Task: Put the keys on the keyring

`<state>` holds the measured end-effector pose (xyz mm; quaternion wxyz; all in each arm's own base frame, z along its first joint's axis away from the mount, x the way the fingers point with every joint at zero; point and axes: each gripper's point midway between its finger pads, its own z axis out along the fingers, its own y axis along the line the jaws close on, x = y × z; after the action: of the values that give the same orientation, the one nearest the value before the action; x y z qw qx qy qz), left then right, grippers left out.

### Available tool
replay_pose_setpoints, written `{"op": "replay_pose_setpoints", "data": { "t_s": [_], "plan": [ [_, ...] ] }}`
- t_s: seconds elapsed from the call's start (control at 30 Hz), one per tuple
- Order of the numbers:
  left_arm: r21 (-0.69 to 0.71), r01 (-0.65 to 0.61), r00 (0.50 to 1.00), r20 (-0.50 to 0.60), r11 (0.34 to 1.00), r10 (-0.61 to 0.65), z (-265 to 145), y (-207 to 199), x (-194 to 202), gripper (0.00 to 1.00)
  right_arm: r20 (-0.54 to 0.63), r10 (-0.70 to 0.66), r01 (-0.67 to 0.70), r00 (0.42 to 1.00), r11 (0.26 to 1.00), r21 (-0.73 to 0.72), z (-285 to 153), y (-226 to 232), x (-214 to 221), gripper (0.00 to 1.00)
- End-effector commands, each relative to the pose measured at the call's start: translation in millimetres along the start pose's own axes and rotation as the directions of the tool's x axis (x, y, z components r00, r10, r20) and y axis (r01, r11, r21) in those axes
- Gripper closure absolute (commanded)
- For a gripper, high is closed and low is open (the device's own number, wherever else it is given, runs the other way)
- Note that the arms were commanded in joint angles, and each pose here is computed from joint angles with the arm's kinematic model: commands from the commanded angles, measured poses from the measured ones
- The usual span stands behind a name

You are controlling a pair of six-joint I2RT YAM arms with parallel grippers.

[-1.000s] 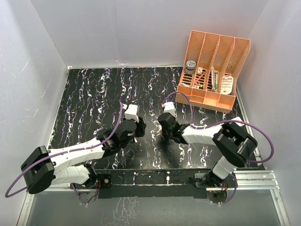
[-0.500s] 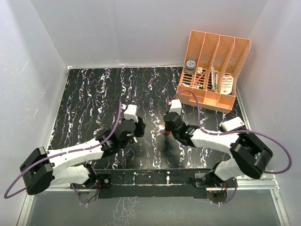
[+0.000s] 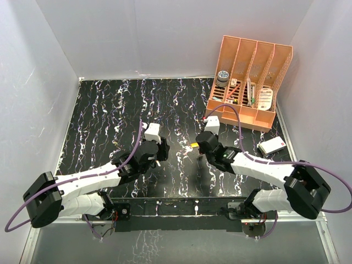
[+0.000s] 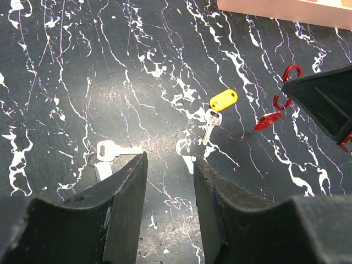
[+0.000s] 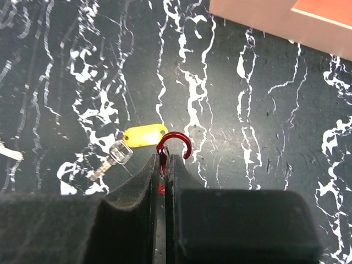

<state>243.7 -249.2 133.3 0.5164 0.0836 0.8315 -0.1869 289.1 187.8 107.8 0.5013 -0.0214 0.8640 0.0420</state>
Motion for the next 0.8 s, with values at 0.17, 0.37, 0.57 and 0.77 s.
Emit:
{"op": "replay_pose_setpoints", "data": {
  "t_s": [0.17,0.37,0.57,0.77],
  "plan": [
    [-0.009,0.009,1.0,0.025,1.0,-0.009,-2.8,2.3,-7.0,0.62,-0.04,-0.06,0.063,0.997,0.995,0.071,17.3,0.4,9.4,1.0],
    [-0.016,0.007,1.0,0.027,1.0,-0.007,-3.7,4.9,-6.4,0.62,-0.039,-0.069,0.071,0.997,0.996,0.062,25.8,4.6,16.4,1.0],
    [-0.022,0.006,1.0,0.029,1.0,-0.005,-4.2,7.3,-5.8,0.62,-0.022,-0.075,0.076,0.997,0.996,0.052,29.0,6.8,16.0,1.0],
    [-0.023,0.007,1.0,0.027,1.0,-0.006,-4.4,8.4,-4.6,0.62,-0.021,-0.094,0.095,0.995,0.995,0.032,35.0,14.1,16.0,1.0]
  ]
}}
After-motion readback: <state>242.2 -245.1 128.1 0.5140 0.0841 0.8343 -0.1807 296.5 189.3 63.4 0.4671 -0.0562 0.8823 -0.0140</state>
